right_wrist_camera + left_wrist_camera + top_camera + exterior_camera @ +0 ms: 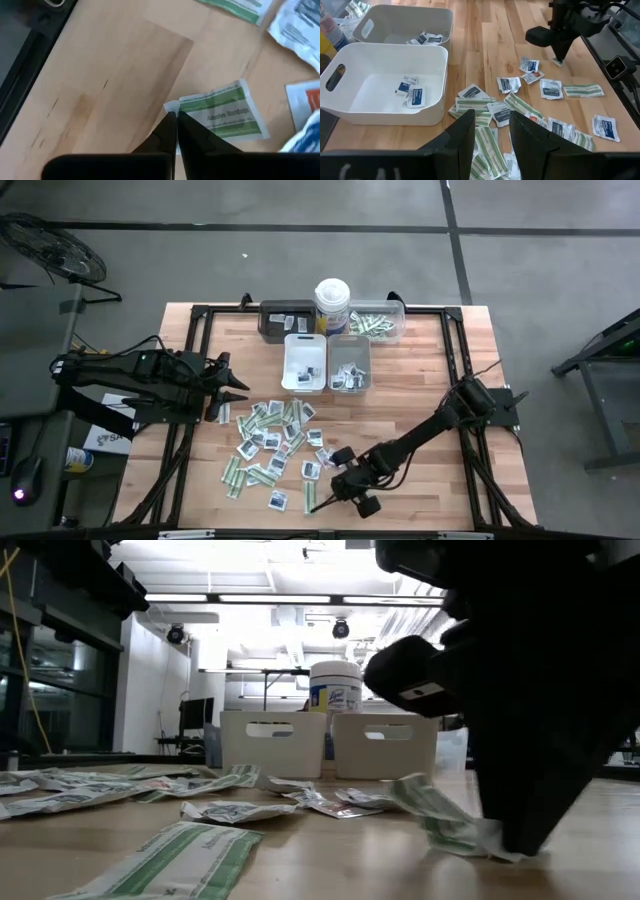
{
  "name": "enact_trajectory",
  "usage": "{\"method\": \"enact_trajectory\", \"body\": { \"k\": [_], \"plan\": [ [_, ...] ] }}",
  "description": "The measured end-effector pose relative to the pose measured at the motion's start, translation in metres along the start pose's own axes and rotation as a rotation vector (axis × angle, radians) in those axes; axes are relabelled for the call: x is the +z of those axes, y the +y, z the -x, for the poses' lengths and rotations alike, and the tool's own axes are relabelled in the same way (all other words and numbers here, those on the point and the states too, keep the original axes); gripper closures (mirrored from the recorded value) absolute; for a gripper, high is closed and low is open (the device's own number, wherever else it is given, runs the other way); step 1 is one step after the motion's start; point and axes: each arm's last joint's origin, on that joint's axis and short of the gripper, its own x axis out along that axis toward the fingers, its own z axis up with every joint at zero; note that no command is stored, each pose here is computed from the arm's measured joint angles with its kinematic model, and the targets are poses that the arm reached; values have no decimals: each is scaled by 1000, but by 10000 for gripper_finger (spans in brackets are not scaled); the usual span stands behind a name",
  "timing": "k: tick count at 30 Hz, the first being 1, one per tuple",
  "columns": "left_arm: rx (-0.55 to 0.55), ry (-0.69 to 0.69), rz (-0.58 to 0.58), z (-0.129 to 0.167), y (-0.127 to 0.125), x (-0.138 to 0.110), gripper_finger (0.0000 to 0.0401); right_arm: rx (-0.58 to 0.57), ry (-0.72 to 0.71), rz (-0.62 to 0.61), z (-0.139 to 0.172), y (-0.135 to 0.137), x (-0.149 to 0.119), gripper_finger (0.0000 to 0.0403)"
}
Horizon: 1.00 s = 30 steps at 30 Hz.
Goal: Pick & Place First Aid Supplies
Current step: Put the band aid into the transparent bin
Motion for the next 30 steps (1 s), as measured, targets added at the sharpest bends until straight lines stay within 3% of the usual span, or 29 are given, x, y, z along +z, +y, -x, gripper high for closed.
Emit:
{"method": "enact_trajectory", "body": {
  "k": [12, 19, 30],
  "plan": [
    [-1, -11, 0, 0, 0, 1, 282, -176, -60, -155, 50, 4, 3, 402],
    [-1, -10, 0, 0, 0, 1, 282, -346, -92, -262, 81, -3, 0, 402],
    [-1, -15, 1, 0, 0, 1, 282, -625, -64, -578, 127, -59, -18, 403]
  ]
}}
